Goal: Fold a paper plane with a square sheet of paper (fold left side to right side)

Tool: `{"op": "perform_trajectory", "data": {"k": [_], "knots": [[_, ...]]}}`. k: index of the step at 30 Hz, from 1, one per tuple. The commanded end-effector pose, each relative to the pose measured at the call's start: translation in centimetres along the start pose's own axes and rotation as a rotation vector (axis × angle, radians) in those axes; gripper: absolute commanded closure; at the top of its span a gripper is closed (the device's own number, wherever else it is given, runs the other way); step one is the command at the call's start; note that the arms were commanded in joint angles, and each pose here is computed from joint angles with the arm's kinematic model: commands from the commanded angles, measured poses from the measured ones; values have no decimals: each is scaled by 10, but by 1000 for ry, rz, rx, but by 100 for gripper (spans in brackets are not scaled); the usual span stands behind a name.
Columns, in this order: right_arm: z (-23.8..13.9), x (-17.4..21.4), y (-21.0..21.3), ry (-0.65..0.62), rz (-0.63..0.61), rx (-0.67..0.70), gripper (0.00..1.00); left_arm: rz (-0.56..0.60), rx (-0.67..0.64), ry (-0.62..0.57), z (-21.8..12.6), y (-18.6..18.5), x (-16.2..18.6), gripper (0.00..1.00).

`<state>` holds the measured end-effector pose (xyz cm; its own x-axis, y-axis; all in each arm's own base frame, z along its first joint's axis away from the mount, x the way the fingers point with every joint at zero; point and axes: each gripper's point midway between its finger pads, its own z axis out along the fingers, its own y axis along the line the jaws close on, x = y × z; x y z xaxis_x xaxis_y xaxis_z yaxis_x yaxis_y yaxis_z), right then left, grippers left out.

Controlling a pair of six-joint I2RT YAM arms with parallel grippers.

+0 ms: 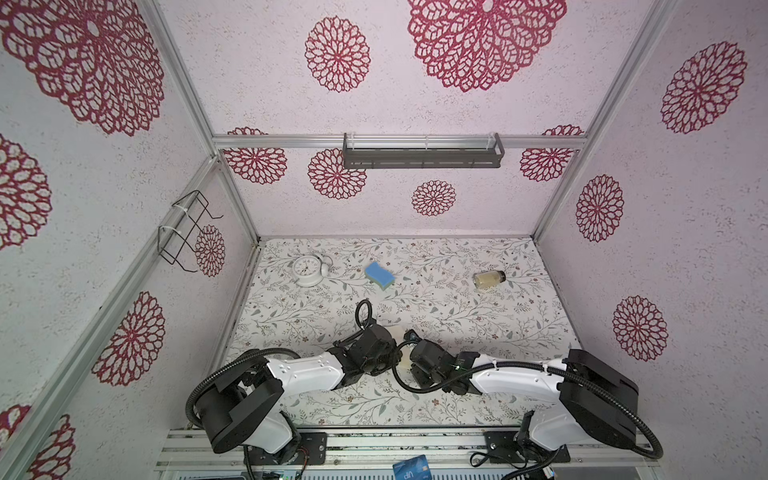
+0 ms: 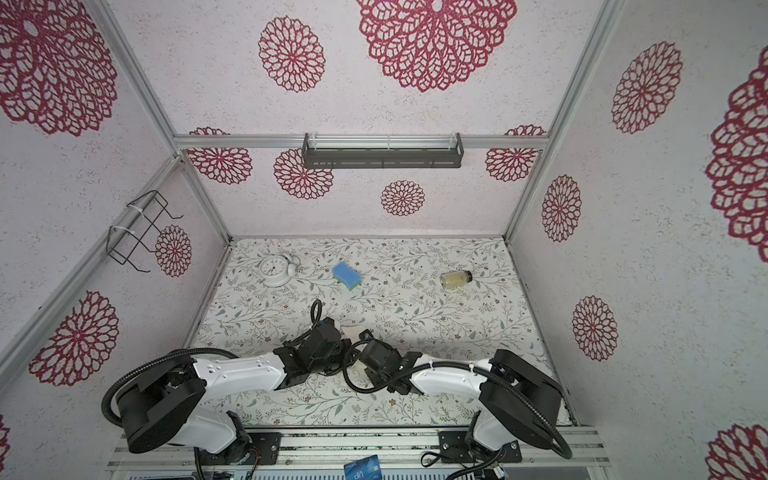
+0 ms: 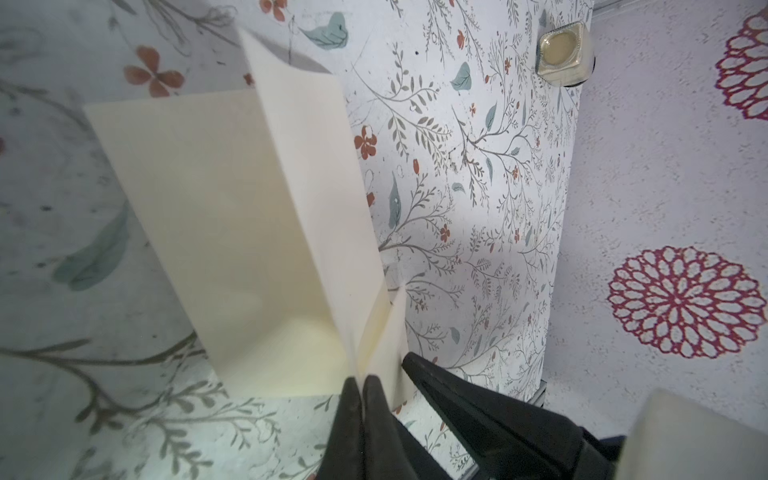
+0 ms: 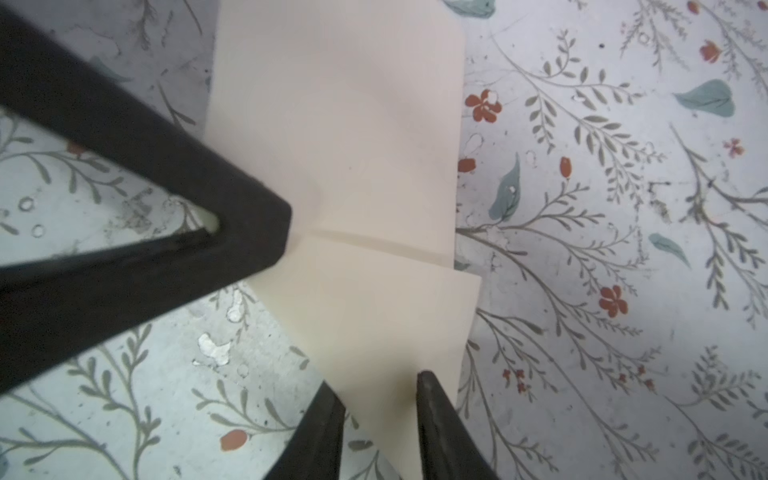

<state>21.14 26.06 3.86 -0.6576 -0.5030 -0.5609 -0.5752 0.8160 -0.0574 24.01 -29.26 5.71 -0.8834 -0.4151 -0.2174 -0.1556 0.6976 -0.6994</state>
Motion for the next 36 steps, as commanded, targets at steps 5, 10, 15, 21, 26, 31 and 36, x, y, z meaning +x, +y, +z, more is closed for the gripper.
{"op": "perform_trajectory", "data": {"k": [5,10,15,21,26,31,36], "knots": [[-1,-10,0,-31,-5,17,82,-17,33,-15,-5,-13,-8,100],[1,-8,2,-27,-3,5,92,-11,33,-15,-6,-14,-9,100],[4,-5,8,-19,12,-30,100,13,29,-40,-11,-20,-21,70],[6,-2,12,-11,77,-90,100,28,14,-95,-26,-22,-43,53],[6,-5,7,-14,214,-209,100,32,-20,-126,-38,-13,-50,50],[6,-5,4,20,322,-314,100,35,-60,-117,-39,6,-44,56],[11,1,7,88,414,-416,100,64,-88,-101,-36,19,-35,79]]}}
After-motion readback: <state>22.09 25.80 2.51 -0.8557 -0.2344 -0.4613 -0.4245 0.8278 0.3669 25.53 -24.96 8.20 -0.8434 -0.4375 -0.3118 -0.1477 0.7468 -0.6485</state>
